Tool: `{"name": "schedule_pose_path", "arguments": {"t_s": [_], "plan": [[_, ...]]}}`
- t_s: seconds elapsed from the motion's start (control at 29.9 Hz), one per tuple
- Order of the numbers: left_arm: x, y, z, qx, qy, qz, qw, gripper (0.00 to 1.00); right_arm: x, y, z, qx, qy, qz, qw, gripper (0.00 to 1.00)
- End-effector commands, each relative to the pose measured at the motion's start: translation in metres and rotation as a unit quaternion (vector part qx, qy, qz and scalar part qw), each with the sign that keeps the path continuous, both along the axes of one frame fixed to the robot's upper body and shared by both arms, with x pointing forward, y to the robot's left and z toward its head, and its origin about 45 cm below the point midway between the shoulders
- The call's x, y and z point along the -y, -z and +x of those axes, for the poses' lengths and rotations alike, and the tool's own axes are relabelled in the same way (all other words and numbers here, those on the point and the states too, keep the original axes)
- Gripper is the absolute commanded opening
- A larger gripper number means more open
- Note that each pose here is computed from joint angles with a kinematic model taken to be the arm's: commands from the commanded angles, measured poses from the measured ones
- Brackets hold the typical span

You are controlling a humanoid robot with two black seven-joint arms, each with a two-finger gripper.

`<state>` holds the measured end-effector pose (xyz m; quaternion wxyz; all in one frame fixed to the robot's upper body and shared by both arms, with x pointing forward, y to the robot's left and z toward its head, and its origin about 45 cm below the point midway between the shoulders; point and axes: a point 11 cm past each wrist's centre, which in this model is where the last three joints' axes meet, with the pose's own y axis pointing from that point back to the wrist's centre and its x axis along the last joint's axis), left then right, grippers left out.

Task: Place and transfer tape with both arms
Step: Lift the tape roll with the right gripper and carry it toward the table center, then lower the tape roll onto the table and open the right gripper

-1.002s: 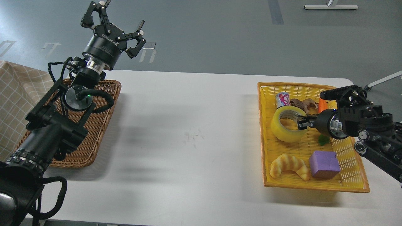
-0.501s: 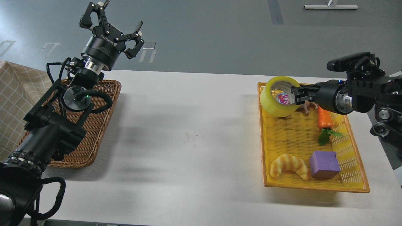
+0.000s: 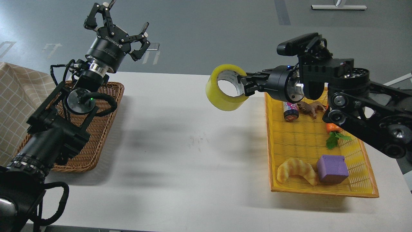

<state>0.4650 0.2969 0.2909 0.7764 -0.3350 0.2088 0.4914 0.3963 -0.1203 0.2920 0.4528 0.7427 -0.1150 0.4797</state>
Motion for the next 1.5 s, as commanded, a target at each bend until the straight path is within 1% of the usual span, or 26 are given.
{"name": "schedule_pose_path", "arguments": {"t_s": [0.0, 0.17, 0.23, 0.37, 0.57, 0.97, 1.1, 1.47], "plan": [[0.0, 0.0, 0.0, 0.0, 0.0, 0.0, 1.0, 0.98, -0.015, 0.016, -0.005, -0.015, -0.015, -0.011, 1.0, 0.0], [0.005, 0.001, 0.0, -0.001, 0.003, -0.005, 1.0, 0.98, -0.029, 0.045, -0.005, -0.038, -0.018, -0.036, 0.998, 0.0], [0.005, 0.001, 0.0, -0.001, 0.003, -0.005, 1.0, 0.98, -0.032, 0.049, -0.005, -0.042, -0.017, -0.038, 0.998, 0.0], [0.005, 0.002, 0.0, -0.001, 0.004, -0.005, 1.0, 0.98, -0.05, 0.063, -0.014, -0.053, -0.037, -0.047, 0.997, 0.0], [0.005, 0.002, 0.0, -0.001, 0.004, -0.005, 1.0, 0.98, -0.057, 0.082, -0.019, -0.063, -0.044, -0.07, 0.995, 0.0], [0.007, -0.001, 0.0, 0.003, 0.006, -0.007, 1.0, 0.98, -0.073, 0.1, -0.011, -0.058, -0.037, -0.096, 0.993, 0.0], [0.008, -0.002, -0.001, 0.005, 0.008, -0.007, 1.0, 0.98, -0.082, 0.103, -0.014, -0.062, -0.041, -0.094, 0.993, 0.0], [0.008, -0.001, -0.001, 0.004, 0.007, -0.008, 1.0, 0.98, -0.084, 0.12, -0.023, -0.072, -0.048, -0.114, 0.99, 0.0]]}}
